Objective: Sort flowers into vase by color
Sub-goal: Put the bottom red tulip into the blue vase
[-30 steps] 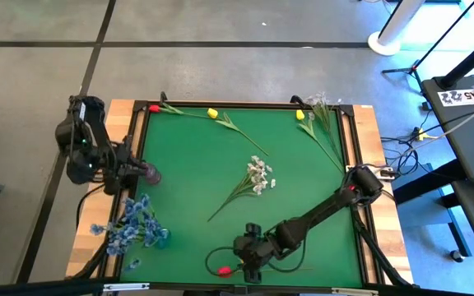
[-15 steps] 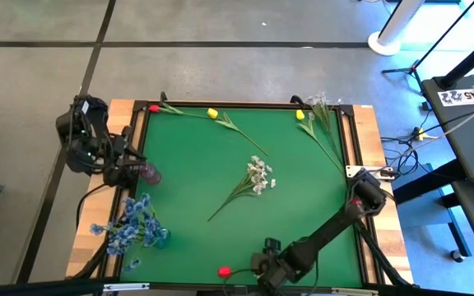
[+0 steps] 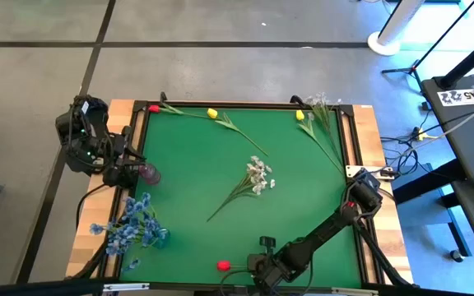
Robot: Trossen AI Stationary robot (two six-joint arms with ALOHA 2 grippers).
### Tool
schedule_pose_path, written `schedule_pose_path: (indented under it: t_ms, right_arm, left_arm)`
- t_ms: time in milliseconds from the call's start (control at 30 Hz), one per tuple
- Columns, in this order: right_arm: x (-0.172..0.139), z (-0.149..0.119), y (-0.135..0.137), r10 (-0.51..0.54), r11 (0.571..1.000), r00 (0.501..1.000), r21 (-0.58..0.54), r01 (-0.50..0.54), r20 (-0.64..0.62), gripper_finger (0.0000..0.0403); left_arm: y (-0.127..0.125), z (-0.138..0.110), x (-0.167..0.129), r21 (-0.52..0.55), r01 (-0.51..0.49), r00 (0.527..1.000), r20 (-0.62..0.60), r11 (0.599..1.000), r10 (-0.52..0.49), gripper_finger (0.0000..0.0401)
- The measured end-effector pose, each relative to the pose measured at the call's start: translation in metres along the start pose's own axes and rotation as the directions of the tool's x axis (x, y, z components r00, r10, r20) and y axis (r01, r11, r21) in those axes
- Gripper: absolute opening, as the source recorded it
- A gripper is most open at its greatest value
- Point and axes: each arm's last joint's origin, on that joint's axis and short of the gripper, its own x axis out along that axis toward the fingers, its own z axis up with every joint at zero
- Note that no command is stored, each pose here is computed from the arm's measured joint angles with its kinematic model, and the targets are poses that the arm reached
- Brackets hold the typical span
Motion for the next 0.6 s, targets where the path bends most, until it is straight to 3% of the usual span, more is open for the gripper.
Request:
schedule_pose_path:
  t_ms: [100,267,433,500,600]
  right_arm:
    - [-0.005,0.004,-0.007,-0.080,0.997,0.996,0.005,0.079,0.045,0.0024]
    - [-0.023,0.029,-0.037,-0.238,0.971,0.959,0.005,0.240,0.157,0.0005]
    - [-0.036,0.066,-0.073,-0.247,0.967,0.941,0.122,0.223,0.230,0.0010]
    - [-0.031,0.075,-0.088,-0.221,0.973,0.951,0.116,0.200,0.214,0.0005]
    - [-0.032,0.097,-0.100,-0.194,0.980,0.925,0.098,0.171,0.328,0.0004]
  left_arm:
    - [0.000,0.000,0.000,-0.032,-0.001,1.000,0.002,1.000,0.001,0.0076]
    - [-0.001,0.002,0.000,-0.069,-0.007,1.000,0.027,0.998,0.009,0.0076]
    - [-0.004,0.007,0.000,-0.106,0.002,0.996,0.087,0.994,0.007,0.0076]
    - [-0.006,0.009,0.000,-0.106,0.015,0.994,0.105,0.994,-0.004,0.0076]
    - [-0.010,0.015,-0.001,-0.078,0.045,0.988,0.149,0.996,-0.033,0.0076]
